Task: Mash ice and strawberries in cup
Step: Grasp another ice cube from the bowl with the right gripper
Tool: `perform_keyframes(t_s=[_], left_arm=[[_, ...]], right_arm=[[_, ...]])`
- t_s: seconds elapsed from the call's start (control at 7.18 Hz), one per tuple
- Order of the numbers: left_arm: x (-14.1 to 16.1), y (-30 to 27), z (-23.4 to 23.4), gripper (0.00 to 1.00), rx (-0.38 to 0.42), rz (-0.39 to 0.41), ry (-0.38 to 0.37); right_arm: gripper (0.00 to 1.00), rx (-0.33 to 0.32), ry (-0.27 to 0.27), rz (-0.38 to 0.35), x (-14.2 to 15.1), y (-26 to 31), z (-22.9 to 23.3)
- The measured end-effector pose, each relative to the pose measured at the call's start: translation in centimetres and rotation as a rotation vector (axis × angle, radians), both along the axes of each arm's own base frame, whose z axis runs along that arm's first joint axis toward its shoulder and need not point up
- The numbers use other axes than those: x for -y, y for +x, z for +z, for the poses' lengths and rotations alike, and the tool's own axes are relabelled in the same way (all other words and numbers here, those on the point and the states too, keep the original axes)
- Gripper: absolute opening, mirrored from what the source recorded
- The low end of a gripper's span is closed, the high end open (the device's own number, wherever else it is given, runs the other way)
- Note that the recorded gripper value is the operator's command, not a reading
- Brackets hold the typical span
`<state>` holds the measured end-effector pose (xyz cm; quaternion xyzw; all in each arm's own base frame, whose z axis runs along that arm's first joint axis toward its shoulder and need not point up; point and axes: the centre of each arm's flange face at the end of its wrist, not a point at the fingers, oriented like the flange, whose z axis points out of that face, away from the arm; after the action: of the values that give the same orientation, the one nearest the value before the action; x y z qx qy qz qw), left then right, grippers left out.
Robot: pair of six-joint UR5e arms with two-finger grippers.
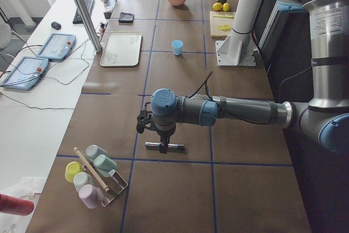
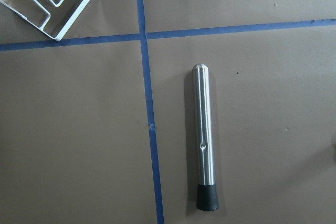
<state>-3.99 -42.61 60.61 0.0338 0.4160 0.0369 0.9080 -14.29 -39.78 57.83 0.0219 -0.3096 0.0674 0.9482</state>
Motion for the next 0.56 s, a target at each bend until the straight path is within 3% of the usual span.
perform_keyframes(t_s=[0.56], left_arm=[[0.0,0.0,0.04,1.0,0.0,0.0,0.0]], right_arm=[[0.89,0.023,0.041,0.002,0.97,-0.56,1.51]])
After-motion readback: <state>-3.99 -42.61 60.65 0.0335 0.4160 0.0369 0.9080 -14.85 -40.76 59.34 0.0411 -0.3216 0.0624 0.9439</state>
